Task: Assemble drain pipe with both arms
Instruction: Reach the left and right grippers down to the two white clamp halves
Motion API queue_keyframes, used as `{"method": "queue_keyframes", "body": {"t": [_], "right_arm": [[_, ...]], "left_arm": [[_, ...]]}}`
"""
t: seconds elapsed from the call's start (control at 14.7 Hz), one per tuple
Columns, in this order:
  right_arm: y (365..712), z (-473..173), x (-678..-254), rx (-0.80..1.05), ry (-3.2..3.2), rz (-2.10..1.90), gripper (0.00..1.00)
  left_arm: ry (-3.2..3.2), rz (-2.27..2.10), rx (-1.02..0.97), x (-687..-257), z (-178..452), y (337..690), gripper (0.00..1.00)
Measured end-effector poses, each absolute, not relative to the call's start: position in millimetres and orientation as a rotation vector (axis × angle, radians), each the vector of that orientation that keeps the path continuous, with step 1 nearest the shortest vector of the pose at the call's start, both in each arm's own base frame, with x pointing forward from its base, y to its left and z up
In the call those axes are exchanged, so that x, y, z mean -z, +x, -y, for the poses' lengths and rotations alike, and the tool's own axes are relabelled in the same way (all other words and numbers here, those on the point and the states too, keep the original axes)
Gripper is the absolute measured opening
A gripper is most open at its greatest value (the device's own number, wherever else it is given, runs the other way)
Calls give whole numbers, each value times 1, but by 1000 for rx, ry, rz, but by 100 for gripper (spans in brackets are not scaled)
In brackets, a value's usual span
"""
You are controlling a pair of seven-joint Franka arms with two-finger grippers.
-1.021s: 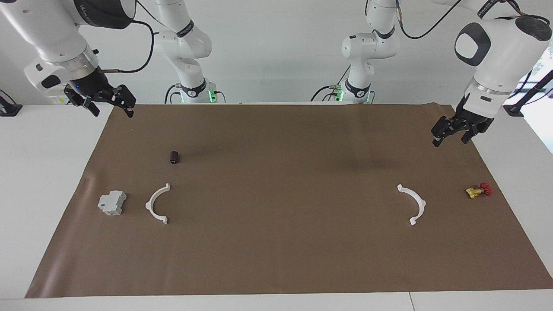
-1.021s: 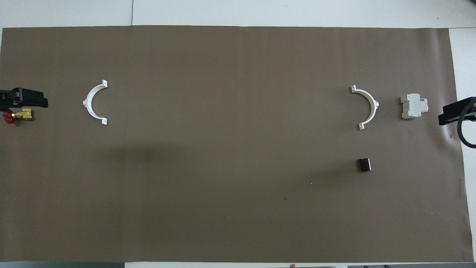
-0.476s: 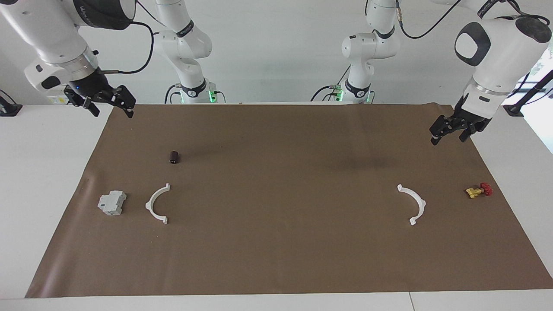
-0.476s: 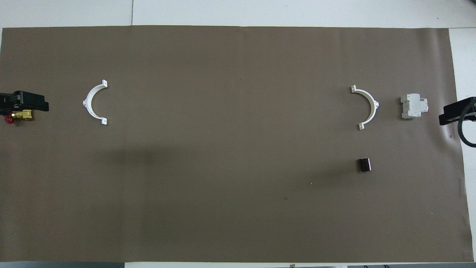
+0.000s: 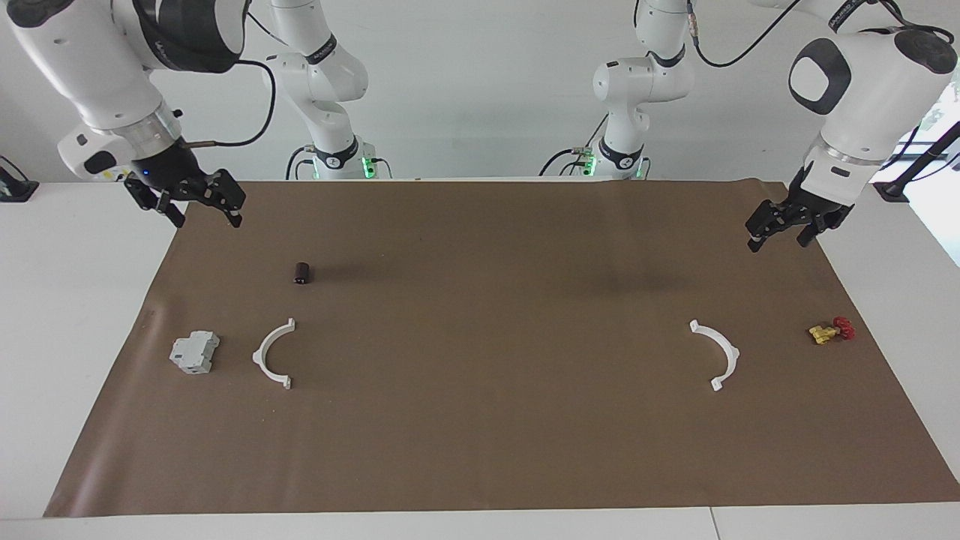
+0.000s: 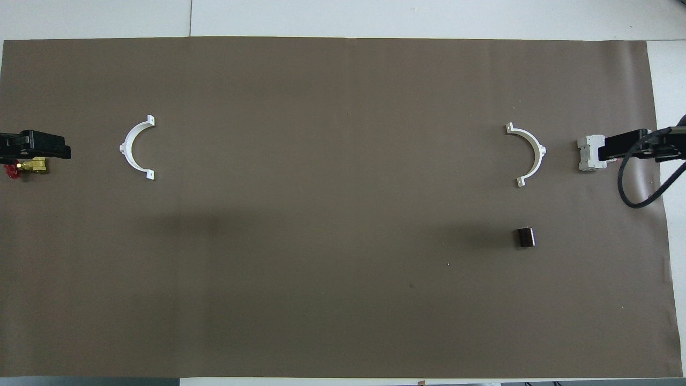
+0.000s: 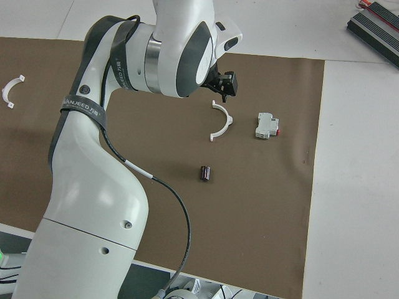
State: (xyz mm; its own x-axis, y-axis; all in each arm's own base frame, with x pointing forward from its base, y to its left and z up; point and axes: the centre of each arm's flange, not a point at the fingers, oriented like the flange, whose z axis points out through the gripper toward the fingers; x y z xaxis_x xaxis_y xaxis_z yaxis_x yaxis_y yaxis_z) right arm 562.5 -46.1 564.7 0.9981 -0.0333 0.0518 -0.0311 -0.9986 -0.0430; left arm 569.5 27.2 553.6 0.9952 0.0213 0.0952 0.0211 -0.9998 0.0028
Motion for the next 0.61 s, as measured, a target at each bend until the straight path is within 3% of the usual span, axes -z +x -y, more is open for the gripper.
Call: {"method": "queue_keyframes", "body": {"t": [0.41, 0.61], "right_arm": [[626, 46, -443, 151, -3108, 111, 100], [642, 53, -390, 116, -3111, 141, 100]], "left_arm": [[3142, -5, -153, -482, -18, 606, 100], [3144, 1, -166, -444, -16, 619, 100]]}}
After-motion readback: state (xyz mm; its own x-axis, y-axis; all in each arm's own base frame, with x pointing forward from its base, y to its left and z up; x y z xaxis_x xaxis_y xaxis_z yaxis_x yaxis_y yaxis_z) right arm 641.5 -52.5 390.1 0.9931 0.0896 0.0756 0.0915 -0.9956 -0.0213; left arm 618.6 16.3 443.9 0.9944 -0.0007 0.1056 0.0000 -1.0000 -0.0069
